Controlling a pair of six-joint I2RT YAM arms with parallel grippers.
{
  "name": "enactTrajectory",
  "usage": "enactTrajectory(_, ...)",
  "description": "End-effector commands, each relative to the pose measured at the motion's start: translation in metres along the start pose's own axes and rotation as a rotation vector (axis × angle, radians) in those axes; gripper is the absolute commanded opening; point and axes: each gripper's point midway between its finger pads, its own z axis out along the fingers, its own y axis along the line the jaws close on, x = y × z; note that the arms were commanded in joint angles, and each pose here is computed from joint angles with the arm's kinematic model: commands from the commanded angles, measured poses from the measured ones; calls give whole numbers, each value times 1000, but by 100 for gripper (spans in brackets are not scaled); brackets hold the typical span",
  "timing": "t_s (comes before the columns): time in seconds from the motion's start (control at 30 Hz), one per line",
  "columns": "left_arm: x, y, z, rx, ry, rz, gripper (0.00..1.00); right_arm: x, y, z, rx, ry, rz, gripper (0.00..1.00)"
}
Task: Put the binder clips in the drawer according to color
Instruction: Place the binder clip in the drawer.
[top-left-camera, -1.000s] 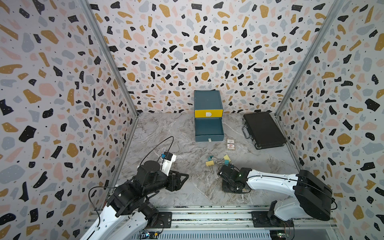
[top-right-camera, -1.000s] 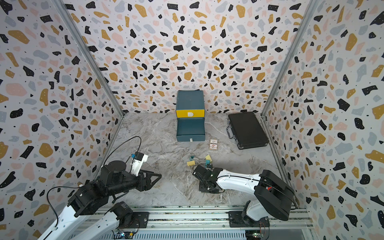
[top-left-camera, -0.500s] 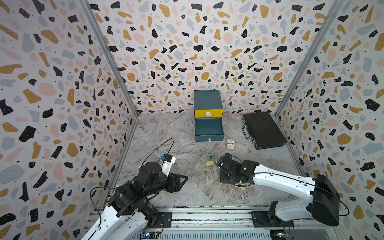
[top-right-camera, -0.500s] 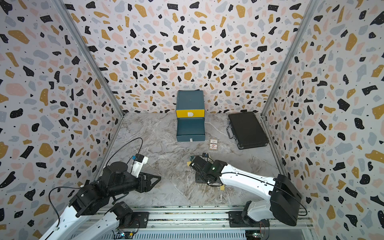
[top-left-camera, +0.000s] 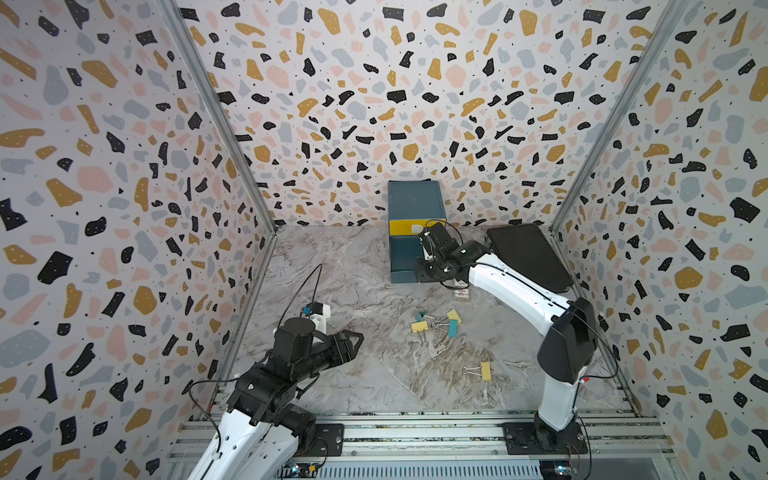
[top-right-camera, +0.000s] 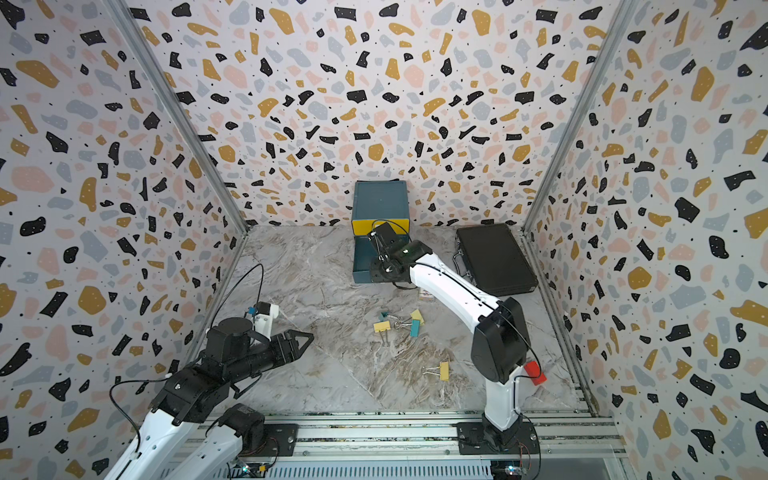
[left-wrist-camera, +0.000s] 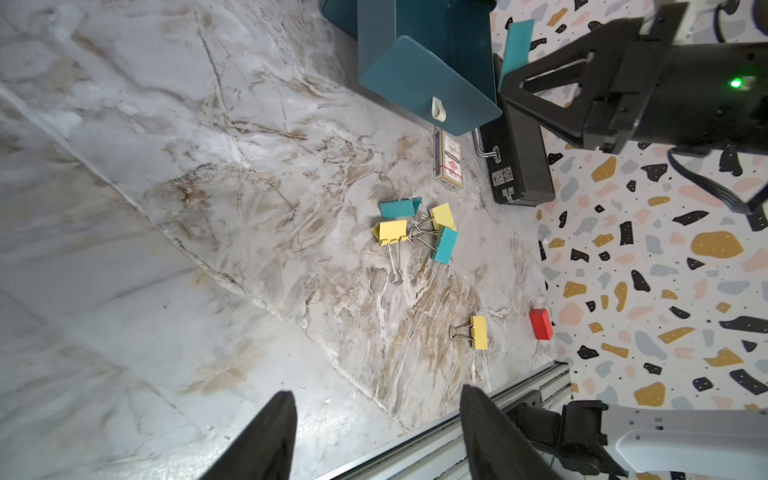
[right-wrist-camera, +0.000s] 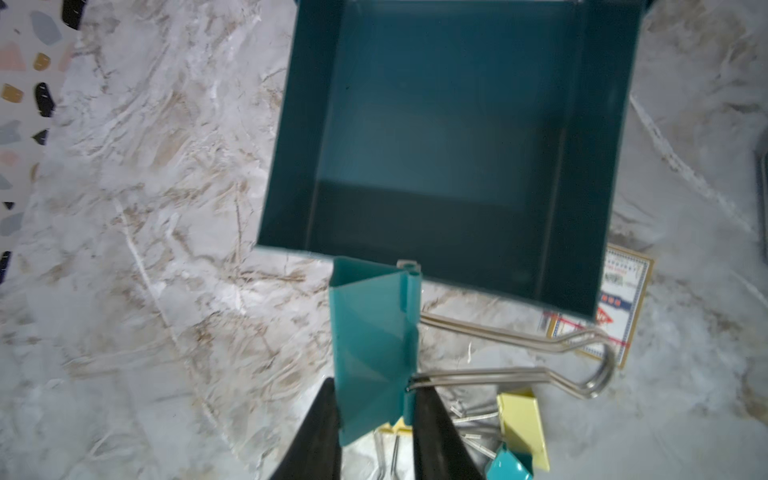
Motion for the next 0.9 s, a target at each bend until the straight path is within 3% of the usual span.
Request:
enactTrajectory(0.0, -15, -18, -1, 73, -44, -12, 66, -21, -2, -2, 1, -17, -70, 17)
enactTrajectory(0.2, -15, -19, -2, 78, -32, -3, 66, -29, -12, 30, 2, 38, -45, 24)
enactTrajectory(0.37, -15, -20, -4, 82, -33, -4, 66, -36, -20, 14, 39, 3, -75, 64)
enactTrajectory(0.47, -15, -22, -4, 88, -32, -1, 66, -43, -25, -19, 49, -62, -79, 76)
enactTrajectory(0.63, -13, -21, -3, 87, -22, -2, 65, -20, -43, -66, 63, -100, -12, 72)
enactTrajectory(0.77, -4, -22, -4, 96, 22, 38, 65, 52, -64, -65, 42, -28, 115, 64)
enactTrajectory(0.87, 9, -25, -4, 121, 93, 80, 65, 105, -74, -54, 7, 29, 171, 65)
